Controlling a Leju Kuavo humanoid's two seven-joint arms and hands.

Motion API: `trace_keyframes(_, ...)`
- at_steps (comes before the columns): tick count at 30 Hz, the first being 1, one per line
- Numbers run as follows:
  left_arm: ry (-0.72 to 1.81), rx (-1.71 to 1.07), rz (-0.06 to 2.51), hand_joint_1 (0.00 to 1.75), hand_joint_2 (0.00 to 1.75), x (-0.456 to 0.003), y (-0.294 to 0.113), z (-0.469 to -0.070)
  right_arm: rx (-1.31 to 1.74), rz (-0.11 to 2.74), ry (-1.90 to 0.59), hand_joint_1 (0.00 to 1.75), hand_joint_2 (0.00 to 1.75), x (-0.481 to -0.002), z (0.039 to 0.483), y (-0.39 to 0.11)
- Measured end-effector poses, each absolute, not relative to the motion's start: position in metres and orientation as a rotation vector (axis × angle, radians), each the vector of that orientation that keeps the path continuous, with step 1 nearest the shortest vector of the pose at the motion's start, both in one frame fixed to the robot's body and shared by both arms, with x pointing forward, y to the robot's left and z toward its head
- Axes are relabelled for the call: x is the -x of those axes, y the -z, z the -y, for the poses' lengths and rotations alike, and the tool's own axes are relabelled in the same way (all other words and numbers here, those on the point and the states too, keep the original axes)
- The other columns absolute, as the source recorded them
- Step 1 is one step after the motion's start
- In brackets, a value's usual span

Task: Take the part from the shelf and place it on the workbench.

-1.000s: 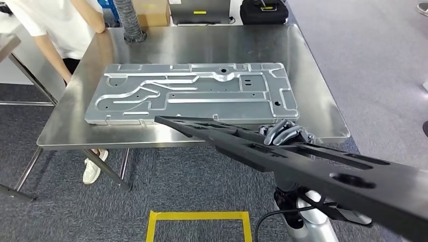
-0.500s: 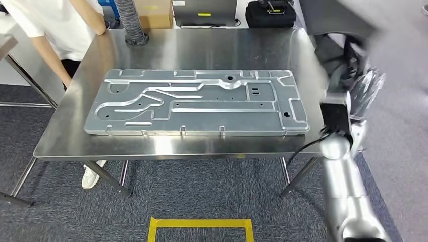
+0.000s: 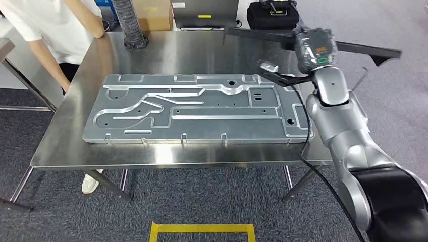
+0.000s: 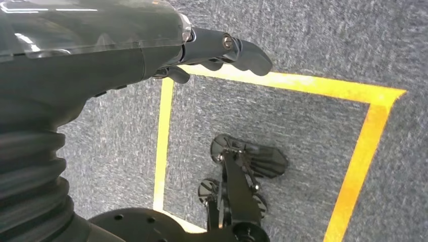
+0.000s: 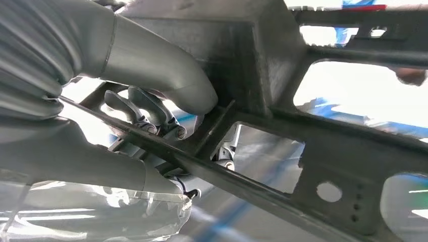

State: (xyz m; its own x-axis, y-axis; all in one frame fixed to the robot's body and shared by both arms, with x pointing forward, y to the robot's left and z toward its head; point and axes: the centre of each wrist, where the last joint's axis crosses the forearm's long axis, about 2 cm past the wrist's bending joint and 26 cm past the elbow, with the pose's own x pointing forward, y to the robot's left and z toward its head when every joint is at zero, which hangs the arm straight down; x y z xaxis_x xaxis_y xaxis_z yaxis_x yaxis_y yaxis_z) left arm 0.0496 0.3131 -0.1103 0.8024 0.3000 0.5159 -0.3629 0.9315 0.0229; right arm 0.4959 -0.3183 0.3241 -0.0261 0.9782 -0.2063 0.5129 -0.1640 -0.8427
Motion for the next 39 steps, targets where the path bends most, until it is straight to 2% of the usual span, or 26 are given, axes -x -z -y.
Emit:
trace_keyframes(5, -0.347, -0.119, 0.548, 0.0, 1.75, -0.053, 0.11, -0.313, 1.607, 1.549, -1.292, 1.75, 1.75, -0.498, 0.278, -0.304)
trace_keyframes(12, -0.335, -0.115, 0.545, 0.0, 1.75, -0.05, 0.11, -0.313, 1.494, 1.49, -1.413, 1.75, 1.75, -0.491, 0.253, -0.269)
trace_keyframes(32, -0.293, -0.131, 0.565, 0.0, 1.75, -0.048, 0.11, -0.316, 1.332, 1.416, -1.454, 1.75, 1.75, -0.462, 0.24, -0.193)
trace_keyframes(36, -0.274, -0.129, 0.579, 0.0, 1.75, -0.049, 0.11, -0.316, 1.318, 1.402, -1.466, 0.0, 0.0, -0.457, 0.241, -0.182)
trace_keyframes(39, -0.264, -0.131, 0.578, 0.0, 1.75, -0.05, 0.11, -0.316, 1.296, 1.382, -1.487, 0.0, 0.0, -0.45, 0.24, -0.17)
